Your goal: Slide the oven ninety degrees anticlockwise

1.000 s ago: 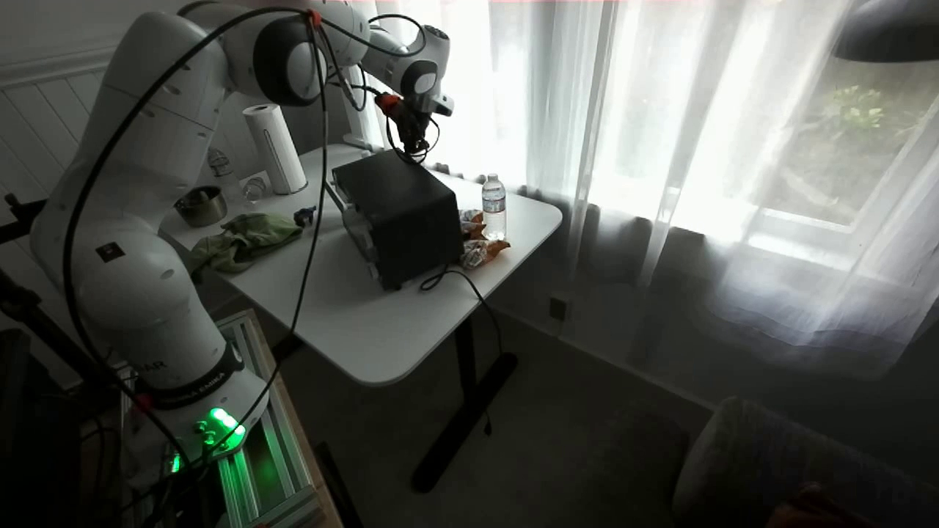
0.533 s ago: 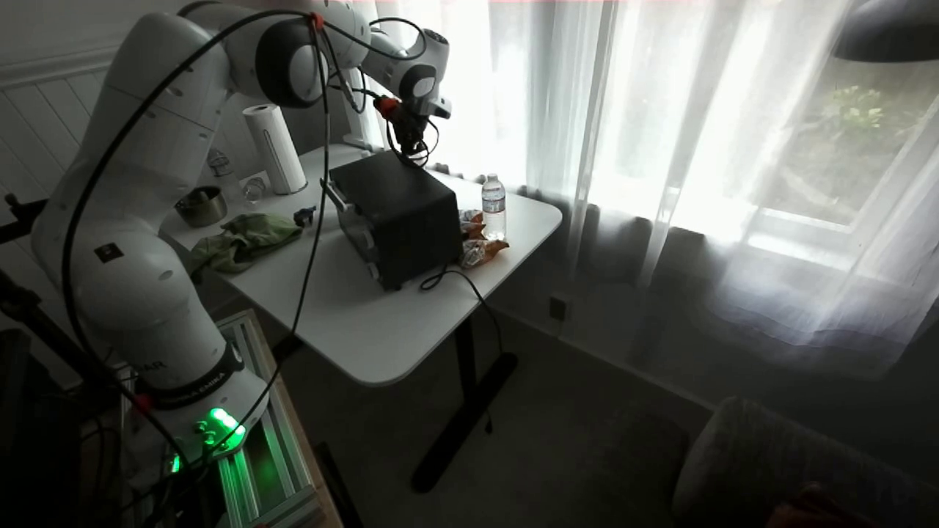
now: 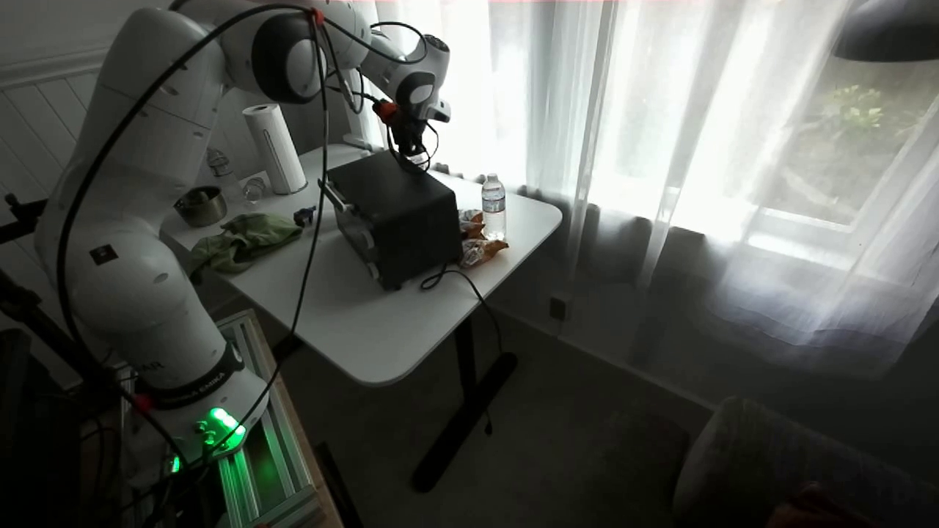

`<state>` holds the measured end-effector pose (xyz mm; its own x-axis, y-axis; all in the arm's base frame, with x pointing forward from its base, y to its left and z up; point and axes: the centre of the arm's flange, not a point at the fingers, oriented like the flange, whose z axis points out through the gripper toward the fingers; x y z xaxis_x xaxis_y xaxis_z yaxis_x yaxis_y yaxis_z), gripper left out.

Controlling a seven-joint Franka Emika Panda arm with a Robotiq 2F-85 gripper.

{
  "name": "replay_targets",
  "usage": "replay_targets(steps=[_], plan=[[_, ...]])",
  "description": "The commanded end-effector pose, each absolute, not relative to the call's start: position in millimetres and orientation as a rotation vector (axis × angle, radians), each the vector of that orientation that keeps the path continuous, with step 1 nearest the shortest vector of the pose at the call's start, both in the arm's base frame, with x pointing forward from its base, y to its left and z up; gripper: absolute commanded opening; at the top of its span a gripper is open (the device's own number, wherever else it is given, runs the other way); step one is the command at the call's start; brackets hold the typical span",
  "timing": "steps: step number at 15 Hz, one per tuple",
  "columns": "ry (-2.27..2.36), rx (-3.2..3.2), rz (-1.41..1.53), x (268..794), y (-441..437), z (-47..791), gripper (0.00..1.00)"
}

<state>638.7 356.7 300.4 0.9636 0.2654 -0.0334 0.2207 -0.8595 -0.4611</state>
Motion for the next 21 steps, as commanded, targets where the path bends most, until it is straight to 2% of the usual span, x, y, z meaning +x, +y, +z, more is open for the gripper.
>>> replay_targets(steps=[1, 10, 21], plan=[[-0.451, -2.599, 0.309, 573, 343, 266, 0.00], [-0.521, -2.468, 0.462, 531, 353, 262, 0.00], [-0.587, -2.402, 0.880, 499, 339, 247, 0.00]])
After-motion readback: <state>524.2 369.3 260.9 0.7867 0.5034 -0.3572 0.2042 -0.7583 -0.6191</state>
